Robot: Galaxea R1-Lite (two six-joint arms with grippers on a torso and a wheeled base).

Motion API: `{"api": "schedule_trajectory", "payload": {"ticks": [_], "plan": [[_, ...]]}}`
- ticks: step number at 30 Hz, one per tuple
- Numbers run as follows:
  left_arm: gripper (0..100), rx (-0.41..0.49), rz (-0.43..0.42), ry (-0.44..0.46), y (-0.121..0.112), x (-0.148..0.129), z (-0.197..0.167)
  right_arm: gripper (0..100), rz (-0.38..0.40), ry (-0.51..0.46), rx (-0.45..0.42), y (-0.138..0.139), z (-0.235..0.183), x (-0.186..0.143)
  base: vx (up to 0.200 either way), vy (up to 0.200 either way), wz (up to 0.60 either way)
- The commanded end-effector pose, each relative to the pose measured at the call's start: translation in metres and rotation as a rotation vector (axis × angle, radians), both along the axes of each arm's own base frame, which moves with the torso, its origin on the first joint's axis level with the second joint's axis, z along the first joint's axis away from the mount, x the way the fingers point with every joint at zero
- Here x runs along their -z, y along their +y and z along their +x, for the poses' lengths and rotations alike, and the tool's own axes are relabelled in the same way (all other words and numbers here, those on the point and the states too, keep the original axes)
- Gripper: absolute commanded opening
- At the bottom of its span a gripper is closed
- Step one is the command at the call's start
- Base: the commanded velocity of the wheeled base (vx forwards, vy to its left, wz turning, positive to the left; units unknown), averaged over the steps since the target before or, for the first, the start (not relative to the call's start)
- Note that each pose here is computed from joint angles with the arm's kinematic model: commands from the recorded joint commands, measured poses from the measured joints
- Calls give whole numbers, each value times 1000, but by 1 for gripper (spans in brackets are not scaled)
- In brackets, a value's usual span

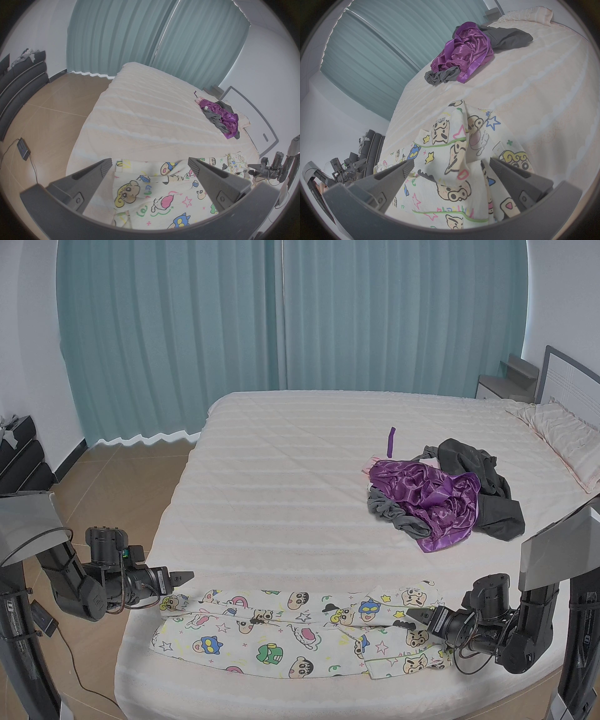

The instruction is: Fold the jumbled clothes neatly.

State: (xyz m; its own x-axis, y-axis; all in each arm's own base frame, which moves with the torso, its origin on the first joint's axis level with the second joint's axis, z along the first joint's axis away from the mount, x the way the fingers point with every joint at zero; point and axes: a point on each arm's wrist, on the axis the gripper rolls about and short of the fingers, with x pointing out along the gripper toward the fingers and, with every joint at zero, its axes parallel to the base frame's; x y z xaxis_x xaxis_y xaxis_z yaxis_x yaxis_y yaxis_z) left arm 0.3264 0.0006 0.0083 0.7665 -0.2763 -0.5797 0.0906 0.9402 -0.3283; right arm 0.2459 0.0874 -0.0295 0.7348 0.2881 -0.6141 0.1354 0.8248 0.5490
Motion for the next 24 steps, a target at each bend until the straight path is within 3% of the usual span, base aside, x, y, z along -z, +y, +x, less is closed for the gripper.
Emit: {"api": "schedule_trajectory", "payload": {"ticks": [1,20,21,24], "plan": [[100,-11,-22,16,14,6,-1,100,0,3,-3,1,0,1,0,0,0],[100,22,-13,81,15,41,1,100,1,2,0,0,0,1,0,0,0],[0,22,-13,81,15,41,1,100,0,1,-1,0,0,1,0,0,0],[0,21,-13,105,14,45,-4,100,1,2,-3,0,0,1,0,0,0]]}}
